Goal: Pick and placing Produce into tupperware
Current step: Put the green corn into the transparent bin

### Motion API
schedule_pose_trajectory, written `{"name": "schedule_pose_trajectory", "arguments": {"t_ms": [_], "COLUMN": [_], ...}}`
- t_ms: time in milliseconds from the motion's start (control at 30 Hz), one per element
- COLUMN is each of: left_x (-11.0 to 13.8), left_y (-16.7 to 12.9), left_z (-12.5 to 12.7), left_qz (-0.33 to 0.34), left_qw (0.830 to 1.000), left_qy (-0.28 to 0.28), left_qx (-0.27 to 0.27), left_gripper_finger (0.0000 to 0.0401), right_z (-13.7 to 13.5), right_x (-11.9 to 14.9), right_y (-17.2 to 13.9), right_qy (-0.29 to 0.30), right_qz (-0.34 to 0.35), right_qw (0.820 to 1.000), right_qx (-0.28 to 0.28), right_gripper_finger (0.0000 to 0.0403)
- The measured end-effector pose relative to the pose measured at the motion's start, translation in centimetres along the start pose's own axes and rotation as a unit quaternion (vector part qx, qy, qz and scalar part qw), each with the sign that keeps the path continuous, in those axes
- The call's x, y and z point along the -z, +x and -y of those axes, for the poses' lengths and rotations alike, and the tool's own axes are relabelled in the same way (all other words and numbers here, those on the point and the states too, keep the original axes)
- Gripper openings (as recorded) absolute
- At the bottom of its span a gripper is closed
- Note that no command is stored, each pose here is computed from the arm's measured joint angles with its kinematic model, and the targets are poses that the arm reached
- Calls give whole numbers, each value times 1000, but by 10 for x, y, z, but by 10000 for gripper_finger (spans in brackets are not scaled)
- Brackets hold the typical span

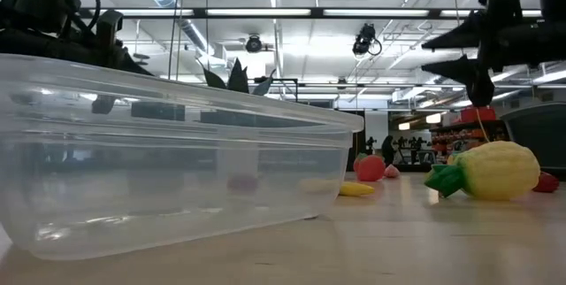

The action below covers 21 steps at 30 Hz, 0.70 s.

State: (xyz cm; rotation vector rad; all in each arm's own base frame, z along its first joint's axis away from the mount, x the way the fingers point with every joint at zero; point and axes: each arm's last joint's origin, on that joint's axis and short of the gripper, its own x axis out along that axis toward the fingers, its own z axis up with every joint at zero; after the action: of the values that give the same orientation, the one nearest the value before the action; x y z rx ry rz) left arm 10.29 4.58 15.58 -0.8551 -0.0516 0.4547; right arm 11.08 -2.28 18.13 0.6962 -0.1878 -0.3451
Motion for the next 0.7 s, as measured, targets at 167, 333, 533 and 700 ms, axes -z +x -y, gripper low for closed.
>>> {"name": "schedule_pose_trajectory", "arguments": {"t_ms": [167, 333, 533, 700], "left_x": [-4, -11, -14, -14], "left_y": [0, -1, -2, -2], "left_z": [3, 8, 11, 11], "left_qz": [21, 80, 98, 96], "left_qw": [999, 996, 993, 993], "left_qy": [-37, -36, -48, -63], "left_qx": [16, 20, 38, 38], "left_gripper_finger": [41, 39, 38, 30], "right_z": [-8, -8, -18, -25], "right_x": [-13, -14, -35, -48], "right_y": [-1, -1, -8, -15], "right_qy": [55, 55, 94, 66], "right_qz": [80, 93, 201, 272], "right_qw": [995, 994, 972, 954], "right_qx": [-27, -17, -72, -108], "right_gripper_finger": [199, 199, 199, 199]}}
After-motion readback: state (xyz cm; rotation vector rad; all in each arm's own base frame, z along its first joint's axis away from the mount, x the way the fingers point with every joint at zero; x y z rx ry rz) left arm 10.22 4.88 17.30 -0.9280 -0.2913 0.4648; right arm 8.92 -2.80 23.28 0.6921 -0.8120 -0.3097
